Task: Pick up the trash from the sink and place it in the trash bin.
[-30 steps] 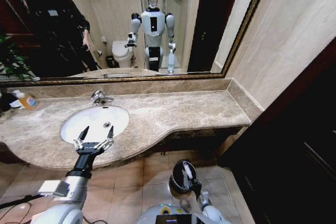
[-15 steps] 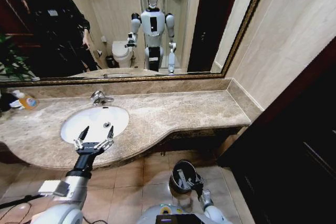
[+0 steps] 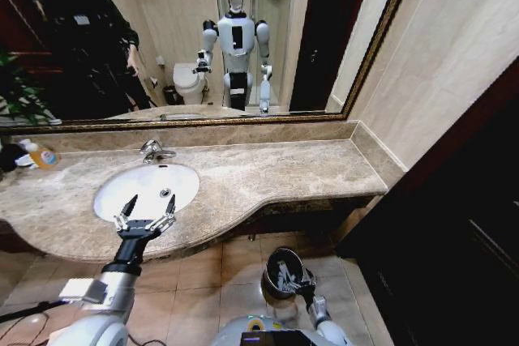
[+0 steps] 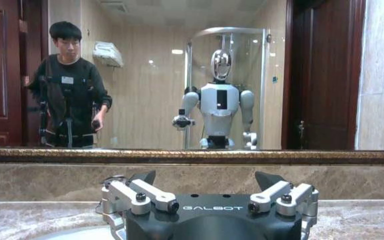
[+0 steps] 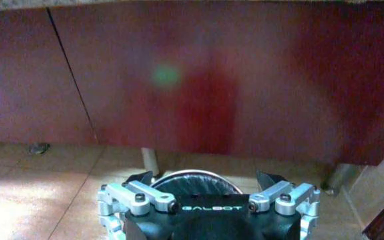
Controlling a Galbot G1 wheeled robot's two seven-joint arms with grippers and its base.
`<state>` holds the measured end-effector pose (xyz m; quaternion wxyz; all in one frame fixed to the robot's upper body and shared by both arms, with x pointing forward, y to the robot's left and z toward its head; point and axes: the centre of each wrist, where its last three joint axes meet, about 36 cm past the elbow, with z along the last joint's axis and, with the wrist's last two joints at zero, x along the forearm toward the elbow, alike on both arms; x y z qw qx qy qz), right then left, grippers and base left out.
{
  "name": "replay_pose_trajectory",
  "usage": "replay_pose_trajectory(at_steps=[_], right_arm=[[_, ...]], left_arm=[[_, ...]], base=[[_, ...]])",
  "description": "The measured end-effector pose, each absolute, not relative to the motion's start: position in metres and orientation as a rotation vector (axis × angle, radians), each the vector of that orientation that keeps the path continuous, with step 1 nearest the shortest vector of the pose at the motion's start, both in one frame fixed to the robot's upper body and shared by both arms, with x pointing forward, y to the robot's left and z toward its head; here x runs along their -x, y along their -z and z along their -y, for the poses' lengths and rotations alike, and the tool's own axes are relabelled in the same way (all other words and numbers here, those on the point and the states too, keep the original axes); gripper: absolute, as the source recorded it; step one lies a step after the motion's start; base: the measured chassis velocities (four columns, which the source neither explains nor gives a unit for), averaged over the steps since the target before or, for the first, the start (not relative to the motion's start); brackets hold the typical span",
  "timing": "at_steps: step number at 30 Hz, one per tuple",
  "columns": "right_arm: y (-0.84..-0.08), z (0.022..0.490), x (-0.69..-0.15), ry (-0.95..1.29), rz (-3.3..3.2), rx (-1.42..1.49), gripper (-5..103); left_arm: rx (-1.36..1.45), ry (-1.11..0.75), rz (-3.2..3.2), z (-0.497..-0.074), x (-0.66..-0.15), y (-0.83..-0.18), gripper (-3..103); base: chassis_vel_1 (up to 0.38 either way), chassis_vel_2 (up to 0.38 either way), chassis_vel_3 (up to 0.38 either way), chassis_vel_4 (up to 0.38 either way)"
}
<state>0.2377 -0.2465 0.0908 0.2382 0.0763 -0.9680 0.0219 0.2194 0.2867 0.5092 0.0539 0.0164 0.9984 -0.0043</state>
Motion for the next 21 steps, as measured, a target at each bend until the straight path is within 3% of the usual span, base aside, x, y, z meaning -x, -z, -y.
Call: replay_pose_trajectory(at_steps=[14,21], right_arm=[[-0.185,0.25,-0.258,0.11,2.787,-0.222,100],[-0.276,0.252,-0.275,0.183,2.917,-0.221,100]], left_arm=[[-0.05,0.013,-3.033,-0.287,-0.219,-0.509,100],[-0.05,0.013,-3.033,-0.287,-0.219,-0.509,100]], base=[[0.0,0.0,0.0,0.0],[0.0,0.0,0.0,0.0]])
